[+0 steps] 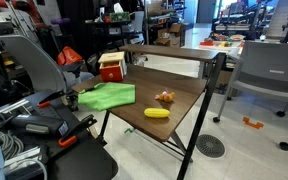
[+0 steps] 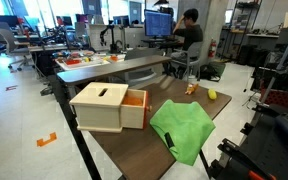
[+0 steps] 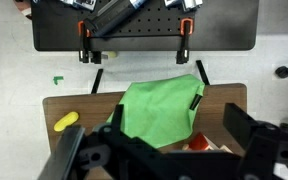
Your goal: Put the toy inside the chest drawer
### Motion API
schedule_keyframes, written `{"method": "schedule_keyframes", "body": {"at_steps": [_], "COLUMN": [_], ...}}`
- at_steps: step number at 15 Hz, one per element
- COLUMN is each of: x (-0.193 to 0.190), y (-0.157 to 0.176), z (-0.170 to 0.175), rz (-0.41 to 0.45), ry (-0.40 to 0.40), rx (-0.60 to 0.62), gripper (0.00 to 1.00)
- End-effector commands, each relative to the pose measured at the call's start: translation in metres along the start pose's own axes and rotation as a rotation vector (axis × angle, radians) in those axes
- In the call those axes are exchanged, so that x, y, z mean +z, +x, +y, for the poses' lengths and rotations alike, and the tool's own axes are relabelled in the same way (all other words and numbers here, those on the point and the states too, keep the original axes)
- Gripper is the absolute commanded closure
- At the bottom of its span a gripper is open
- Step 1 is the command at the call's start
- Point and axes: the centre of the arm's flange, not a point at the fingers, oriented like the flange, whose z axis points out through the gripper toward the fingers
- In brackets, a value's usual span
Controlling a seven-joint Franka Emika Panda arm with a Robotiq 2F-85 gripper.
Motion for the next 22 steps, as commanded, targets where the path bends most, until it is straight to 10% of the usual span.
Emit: {"method": "schedule_keyframes", "body": {"at_steps": [1,11,22], "x": [0.0,0.014,0.122], "y": [0.0,0.035,0.12], "z": [0.0,0.01,0.021], "rz": [0.0,0.035,0.07], "ry": [0.0,-0.039,-0.036], "rx": [0.0,0.086,0.187], "gripper": [0.0,0.0,0.0]}}
